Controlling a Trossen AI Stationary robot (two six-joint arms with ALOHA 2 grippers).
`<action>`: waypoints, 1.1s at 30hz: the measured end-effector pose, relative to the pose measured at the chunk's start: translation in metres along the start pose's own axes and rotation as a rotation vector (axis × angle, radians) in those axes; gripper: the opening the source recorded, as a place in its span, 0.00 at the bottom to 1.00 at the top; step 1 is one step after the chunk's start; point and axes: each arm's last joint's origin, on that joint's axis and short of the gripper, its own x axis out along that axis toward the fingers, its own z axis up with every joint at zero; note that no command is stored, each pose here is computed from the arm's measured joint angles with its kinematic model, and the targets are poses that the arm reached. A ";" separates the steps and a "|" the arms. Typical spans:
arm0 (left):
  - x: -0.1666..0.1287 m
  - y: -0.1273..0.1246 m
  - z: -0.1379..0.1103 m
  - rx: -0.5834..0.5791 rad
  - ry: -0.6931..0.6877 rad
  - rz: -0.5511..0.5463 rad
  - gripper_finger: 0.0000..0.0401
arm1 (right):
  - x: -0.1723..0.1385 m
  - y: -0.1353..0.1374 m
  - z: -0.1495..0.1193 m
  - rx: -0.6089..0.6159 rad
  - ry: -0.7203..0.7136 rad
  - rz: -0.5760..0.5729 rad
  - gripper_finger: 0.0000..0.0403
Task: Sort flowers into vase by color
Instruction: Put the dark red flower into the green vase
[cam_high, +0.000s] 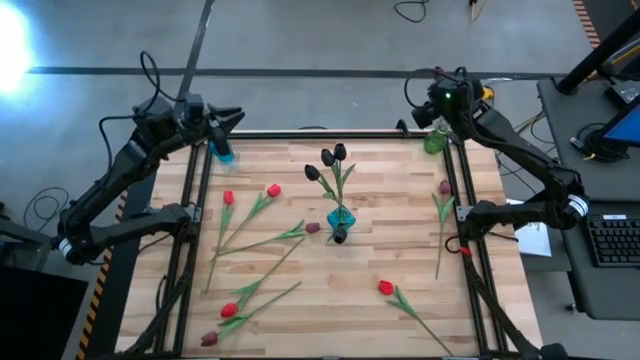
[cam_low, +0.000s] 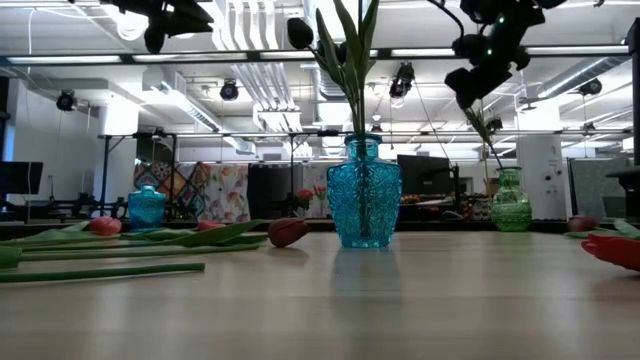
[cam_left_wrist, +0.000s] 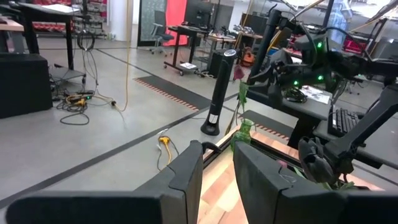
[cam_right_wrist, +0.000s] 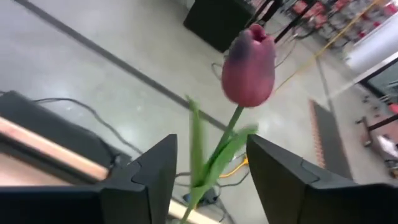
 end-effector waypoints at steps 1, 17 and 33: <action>-0.001 0.000 0.000 0.000 0.000 0.000 0.19 | -0.003 -0.002 0.001 0.009 0.011 0.020 0.48; -0.008 -0.006 0.002 0.006 -0.015 -0.037 0.19 | -0.039 -0.020 0.023 0.257 0.383 0.276 0.52; -0.013 -0.036 -0.014 -0.042 0.058 -0.236 0.19 | -0.054 0.046 -0.058 0.330 0.978 0.341 0.51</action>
